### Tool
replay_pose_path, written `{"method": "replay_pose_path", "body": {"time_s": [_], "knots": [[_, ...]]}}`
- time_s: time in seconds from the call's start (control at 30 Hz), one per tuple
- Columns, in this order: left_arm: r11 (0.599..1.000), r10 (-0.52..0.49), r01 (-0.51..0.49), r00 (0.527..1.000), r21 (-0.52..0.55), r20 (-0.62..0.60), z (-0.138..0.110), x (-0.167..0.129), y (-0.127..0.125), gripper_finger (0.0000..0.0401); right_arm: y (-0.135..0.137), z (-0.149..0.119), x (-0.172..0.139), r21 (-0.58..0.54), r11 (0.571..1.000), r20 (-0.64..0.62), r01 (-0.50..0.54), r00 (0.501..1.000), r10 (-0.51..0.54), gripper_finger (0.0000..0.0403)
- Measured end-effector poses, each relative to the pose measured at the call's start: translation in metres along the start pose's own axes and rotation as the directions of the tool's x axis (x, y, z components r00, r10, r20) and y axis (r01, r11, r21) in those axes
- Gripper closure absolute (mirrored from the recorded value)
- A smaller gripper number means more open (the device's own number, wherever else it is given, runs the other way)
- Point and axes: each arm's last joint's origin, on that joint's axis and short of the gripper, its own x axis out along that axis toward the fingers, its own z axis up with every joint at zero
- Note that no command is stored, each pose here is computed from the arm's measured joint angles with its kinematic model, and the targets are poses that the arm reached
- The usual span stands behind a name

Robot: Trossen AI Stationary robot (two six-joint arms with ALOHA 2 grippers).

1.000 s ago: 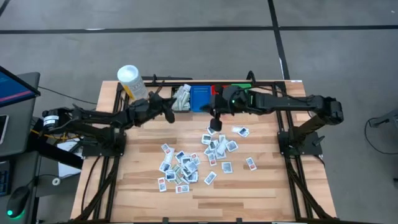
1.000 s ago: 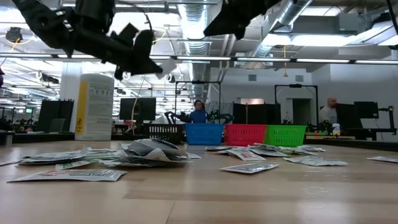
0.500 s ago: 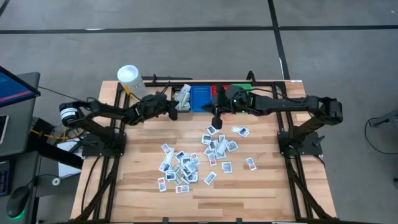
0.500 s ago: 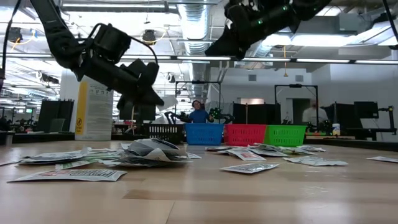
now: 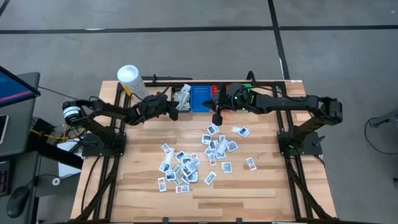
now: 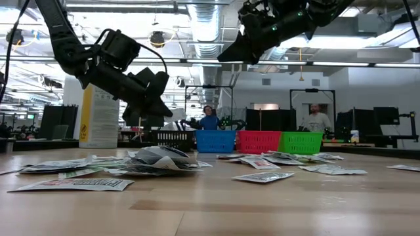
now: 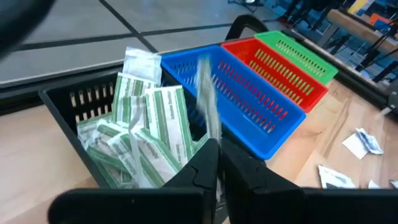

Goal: Pick & Place First Aid Supplies
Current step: Put the green bandage pack in the black bin

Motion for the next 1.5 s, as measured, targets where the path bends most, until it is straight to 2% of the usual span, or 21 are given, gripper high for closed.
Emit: {"method": "replay_pose_path", "body": {"time_s": [0.4, 0.5, 0.67, 0.77, 0.9, 1.1, 1.2, 1.27, 1.4, 1.43, 1.5], "knots": [[1.0, -0.013, 0.013, 1.0, -0.007, 0.003, 0.002, -0.002, -0.001, 0.0313, 0.003, -0.002, 0.004, 0.039, 0.999, -0.004, -0.012, 1.0, 0.012, 0.0395], [1.0, -0.016, 0.016, 1.0, -0.006, 0.002, 0.002, -0.002, -0.002, 0.0303, 0.002, -0.001, 0.008, 0.038, 0.999, 0.026, -0.018, 1.0, 0.017, 0.0395], [0.999, -0.046, 0.046, 0.999, 0.005, -0.01, 0.001, -0.002, -0.004, 0.03, 0.003, -0.012, 0.022, 0.059, 0.998, -0.006, -0.024, 1.0, 0.025, 0.0395], [0.996, -0.094, 0.094, 0.995, 0.004, -0.029, 0.0, -0.002, -0.005, 0.0299, 0.004, -0.027, 0.031, 0.067, 0.997, -0.096, -0.03, 0.995, 0.037, 0.0395], [0.978, -0.206, 0.207, 0.977, 0.0, -0.054, 0.003, -0.005, -0.009, 0.0299, 0.003, -0.048, 0.041, 0.083, 0.996, -0.216, -0.031, 0.975, 0.048, 0.0395], [0.936, -0.352, 0.352, 0.934, -0.002, -0.065, 0.01, -0.012, -0.015, 0.0299, 0.007, -0.062, 0.05, 0.062, 0.997, -0.273, -0.049, 0.96, 0.064, 0.0395], [0.897, -0.44, 0.442, 0.894, 0.007, -0.08, 0.013, -0.016, -0.019, 0.0299, 0.011, -0.063, 0.052, 0.002, 0.997, -0.281, -0.079, 0.957, 0.077, 0.0395], [0.834, -0.544, 0.551, 0.831, 0.033, -0.118, 0.013, -0.019, -0.022, 0.0299, 0.014, -0.064, 0.051, -0.044, 0.994, -0.29, -0.101, 0.953, 0.085, 0.0395], [0.66, -0.735, 0.752, 0.645, 0.0, -0.211, 0.009, -0.025, -0.03, 0.0299, 0.017, -0.064, 0.051, -0.104, 0.98, -0.295, -0.168, 0.947, 0.131, 0.0395], [0.633, -0.756, 0.774, 0.616, -0.007, -0.224, 0.008, -0.026, -0.033, 0.0299, 0.017, -0.064, 0.051, -0.106, 0.978, -0.29, -0.182, 0.946, 0.145, 0.0395], [0.61, -0.772, 0.793, 0.59, -0.011, -0.236, 0.006, -0.027, -0.036, 0.0299, 0.016, -0.064, 0.051, -0.097, 0.974, -0.282, -0.207, 0.944, 0.172, 0.0395]]}}
